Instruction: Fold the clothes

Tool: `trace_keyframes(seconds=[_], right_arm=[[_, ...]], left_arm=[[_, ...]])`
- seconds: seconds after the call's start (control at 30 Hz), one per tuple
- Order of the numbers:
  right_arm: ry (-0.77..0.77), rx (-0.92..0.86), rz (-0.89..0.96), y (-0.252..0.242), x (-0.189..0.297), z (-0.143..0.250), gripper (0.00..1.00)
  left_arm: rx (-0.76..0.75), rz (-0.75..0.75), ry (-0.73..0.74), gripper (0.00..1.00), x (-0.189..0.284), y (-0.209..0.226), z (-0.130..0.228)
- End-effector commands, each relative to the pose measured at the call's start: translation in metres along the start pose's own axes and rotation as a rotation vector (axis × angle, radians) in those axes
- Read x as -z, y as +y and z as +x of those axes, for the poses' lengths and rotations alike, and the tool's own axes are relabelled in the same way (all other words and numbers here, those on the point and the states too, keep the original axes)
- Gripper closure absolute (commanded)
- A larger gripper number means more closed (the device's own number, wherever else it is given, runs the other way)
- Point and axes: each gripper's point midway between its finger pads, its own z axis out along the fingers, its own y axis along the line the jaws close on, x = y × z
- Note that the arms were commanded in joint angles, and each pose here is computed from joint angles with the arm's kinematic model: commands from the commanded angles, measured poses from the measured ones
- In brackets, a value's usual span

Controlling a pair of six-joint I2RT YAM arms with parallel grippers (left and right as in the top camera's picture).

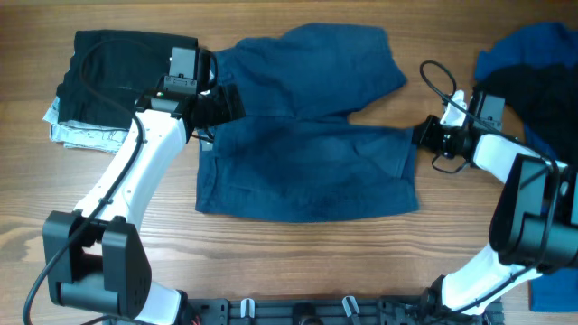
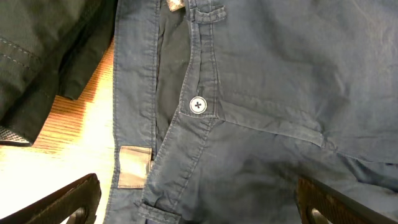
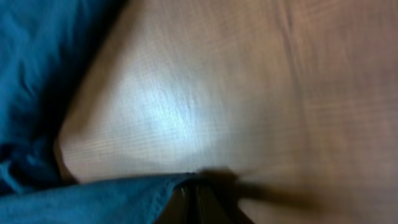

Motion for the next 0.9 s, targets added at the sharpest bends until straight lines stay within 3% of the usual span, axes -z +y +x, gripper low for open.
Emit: trace_keyframes(seconds=[0.0,0.23,0.4,0.53,0.6,0.77,0.83,0.87], right_arm=[[0.054,-0.013,0.093,-0.04,-0.036,0.027,0.96],[-0.106,0.085,0.176,-0.067,-0.059,-0.006,0.96],[-0.25,0.313,0.291,-0.073,-0.048,-0.059,0.96],[-0.333,0.356,0.282,-0.056,-0.035,-0.103,0.96],[-0.358,0.358,0.247,-0.042,-0.027,-0.116,0.86],[-0.441,0.4,0.213,-0.002,0.022,-0.149,0.31],[-0.469,0.411,0.21,0.014,0.048,-0.157,0.2],[-0.474,0.412,0.21,0.02,0.057,-0.158,0.19]], left_arm=[[-0.003,-0.011,-0.021,0.0,0.002,0.003,-0.005],[-0.003,-0.003,-0.039,0.0,0.003,0.001,-0.01],[-0.003,-0.004,-0.05,0.0,0.003,0.001,-0.012],[-0.002,-0.019,-0.079,0.0,0.004,0.003,-0.018],[-0.001,-0.013,-0.095,0.0,0.007,0.001,-0.022],[0.037,0.03,-0.153,0.0,0.039,-0.005,-0.03],[0.063,0.066,-0.141,0.0,0.054,-0.008,-0.025],[0.073,0.078,-0.125,0.0,0.057,-0.01,-0.02]])
